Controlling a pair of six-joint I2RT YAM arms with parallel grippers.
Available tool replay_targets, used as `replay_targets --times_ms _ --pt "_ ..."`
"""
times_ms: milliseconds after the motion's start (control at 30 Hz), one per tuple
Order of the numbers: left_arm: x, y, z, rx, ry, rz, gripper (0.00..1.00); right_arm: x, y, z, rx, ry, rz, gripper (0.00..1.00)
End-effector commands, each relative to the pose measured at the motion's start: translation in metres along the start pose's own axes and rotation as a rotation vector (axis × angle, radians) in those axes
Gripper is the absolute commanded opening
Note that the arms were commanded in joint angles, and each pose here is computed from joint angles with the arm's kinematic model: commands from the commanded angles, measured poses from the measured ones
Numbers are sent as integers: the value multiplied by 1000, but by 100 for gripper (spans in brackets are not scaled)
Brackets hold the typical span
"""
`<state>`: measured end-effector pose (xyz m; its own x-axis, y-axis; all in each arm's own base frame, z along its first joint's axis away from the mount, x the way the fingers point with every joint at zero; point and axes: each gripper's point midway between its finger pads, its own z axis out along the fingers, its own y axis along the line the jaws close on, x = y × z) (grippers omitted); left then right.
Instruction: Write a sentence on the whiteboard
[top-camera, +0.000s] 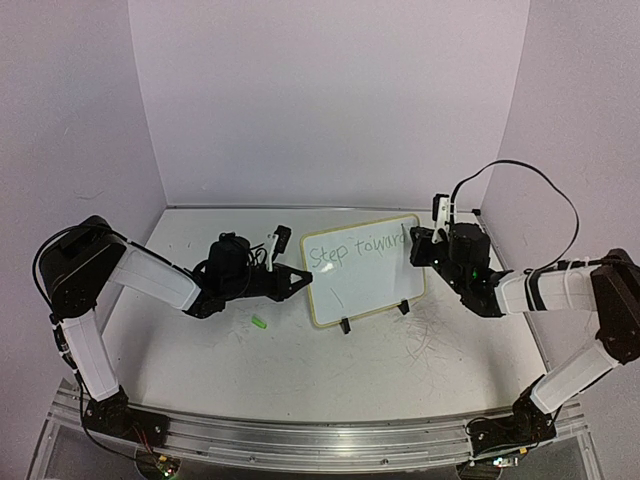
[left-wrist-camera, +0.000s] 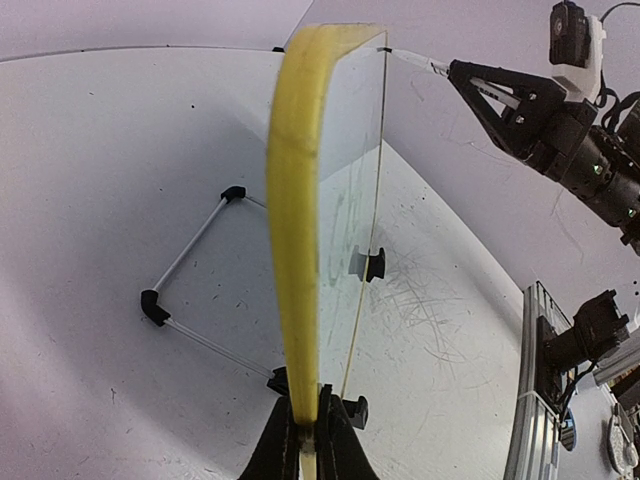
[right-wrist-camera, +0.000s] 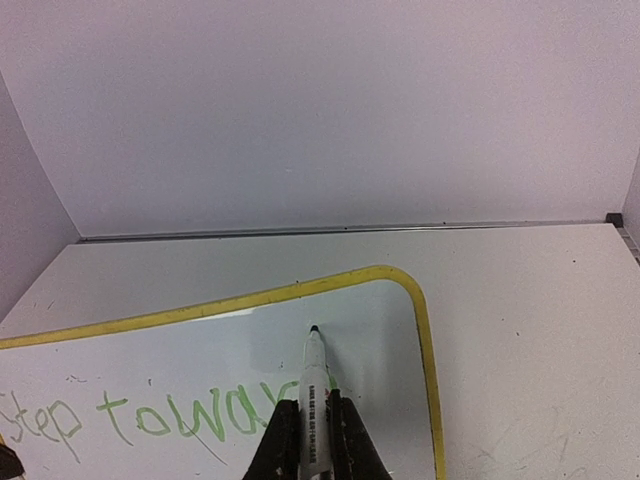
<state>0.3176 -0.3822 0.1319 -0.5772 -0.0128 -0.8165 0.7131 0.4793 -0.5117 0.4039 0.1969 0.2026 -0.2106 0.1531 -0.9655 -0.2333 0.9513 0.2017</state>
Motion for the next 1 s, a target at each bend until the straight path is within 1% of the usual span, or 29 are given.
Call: replay_targets --times_ms 0,233,400,533,700,833,900,967 --pt "-19 -2 -5 -23 -45 44 0 0 0 -1 0 -2 13 0" --pt "-18 -1 -5 -24 -42 42 0 27 -7 -16 -9 60 25 0" --pt "-20 -2 -4 -22 -45 38 0 35 -11 -20 3 75 26 0" --pt "-19 -1 -4 -25 -45 36 0 29 -16 -21 34 56 22 0" --pt "-18 0 -4 -29 -43 34 0 6 -17 -29 45 9 10 0" --pt "-17 1 -5 -34 -43 32 0 -16 -5 -51 -38 -29 18 0" --pt "-18 1 -5 -35 -46 29 0 -19 1 -64 -91 -35 17 0" --pt "-19 0 -5 -33 -48 27 0 -13 0 -74 -110 -22 14 0"
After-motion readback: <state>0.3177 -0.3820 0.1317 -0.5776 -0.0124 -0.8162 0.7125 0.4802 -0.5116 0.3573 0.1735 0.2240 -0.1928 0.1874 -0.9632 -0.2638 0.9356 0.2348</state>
